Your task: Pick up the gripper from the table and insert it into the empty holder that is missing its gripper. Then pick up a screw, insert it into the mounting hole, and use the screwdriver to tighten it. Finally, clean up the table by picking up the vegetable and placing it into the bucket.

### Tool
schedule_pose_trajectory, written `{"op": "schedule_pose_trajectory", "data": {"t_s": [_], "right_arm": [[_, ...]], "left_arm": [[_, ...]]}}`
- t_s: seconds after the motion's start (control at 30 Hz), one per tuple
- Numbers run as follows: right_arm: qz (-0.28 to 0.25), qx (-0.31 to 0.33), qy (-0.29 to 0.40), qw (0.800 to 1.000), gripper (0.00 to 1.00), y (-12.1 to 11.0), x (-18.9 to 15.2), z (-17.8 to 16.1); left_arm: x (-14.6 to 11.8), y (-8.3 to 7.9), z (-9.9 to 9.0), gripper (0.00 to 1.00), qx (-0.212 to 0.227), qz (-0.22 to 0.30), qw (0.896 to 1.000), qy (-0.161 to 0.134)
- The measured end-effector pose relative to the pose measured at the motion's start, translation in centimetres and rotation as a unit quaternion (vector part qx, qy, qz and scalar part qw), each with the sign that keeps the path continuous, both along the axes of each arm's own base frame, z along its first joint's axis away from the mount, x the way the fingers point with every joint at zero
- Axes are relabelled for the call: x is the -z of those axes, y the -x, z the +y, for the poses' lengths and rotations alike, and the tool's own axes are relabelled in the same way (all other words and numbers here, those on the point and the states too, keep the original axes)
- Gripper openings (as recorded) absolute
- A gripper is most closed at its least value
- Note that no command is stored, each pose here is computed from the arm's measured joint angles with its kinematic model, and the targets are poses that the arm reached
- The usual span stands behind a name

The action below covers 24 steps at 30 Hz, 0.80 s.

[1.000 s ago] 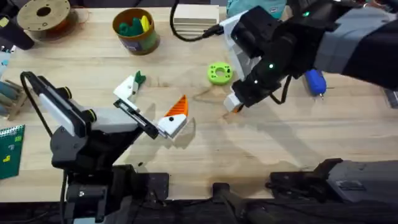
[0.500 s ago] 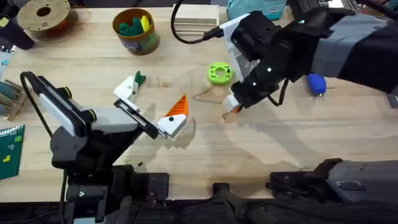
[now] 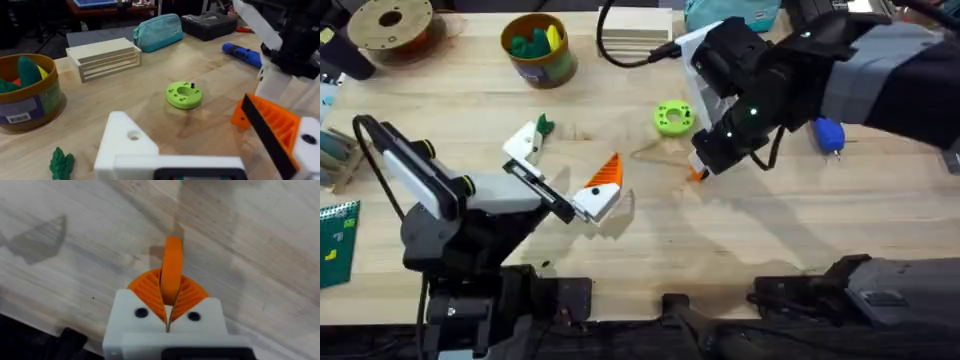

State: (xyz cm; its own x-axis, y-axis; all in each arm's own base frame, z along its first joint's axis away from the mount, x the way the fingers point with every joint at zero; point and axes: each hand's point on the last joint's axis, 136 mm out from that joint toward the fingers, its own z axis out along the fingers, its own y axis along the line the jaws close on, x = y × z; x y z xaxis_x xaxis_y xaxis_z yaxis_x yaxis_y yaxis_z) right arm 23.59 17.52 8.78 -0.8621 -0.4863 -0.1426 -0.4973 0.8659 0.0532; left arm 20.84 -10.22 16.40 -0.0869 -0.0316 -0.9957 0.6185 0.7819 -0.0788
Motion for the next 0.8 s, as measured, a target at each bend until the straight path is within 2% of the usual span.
{"op": "schedule_pose_trajectory", "data": {"t_s": [0.17,0.27,0.4,0.5,0.53,0.8], "right_arm": [[0.027,0.007,-0.032,0.999,0.008,0.5,-0.3,0.4],[0.037,0.015,-0.049,0.998,0.008,0.2,-1.9,0.5],[-0.005,0.007,-0.088,0.996,0.007,-2.4,-6.4,1.7],[-0.045,-0.025,-0.134,0.990,0.007,-4.0,-10.3,3.3],[-0.063,-0.073,-0.212,0.973,0.007,-4.1,-14.1,5.4],[-0.031,-0.097,-0.359,0.928,0.007,-4.2,-17.3,7.0]], "left_arm": [[0.0,0.0,0.0,0.995,0.000,0.000,1.000,0.000],[0.0,0.0,0.0,0.995,0.000,0.000,1.000,0.000],[0.0,0.0,0.0,0.995,0.000,0.000,1.000,0.000],[0.0,0.0,0.0,0.995,0.000,0.000,1.000,0.000],[0.0,0.0,0.0,0.995,0.000,0.000,1.000,0.000],[0.0,0.0,0.0,0.996,0.000,0.000,1.000,0.000]]}}
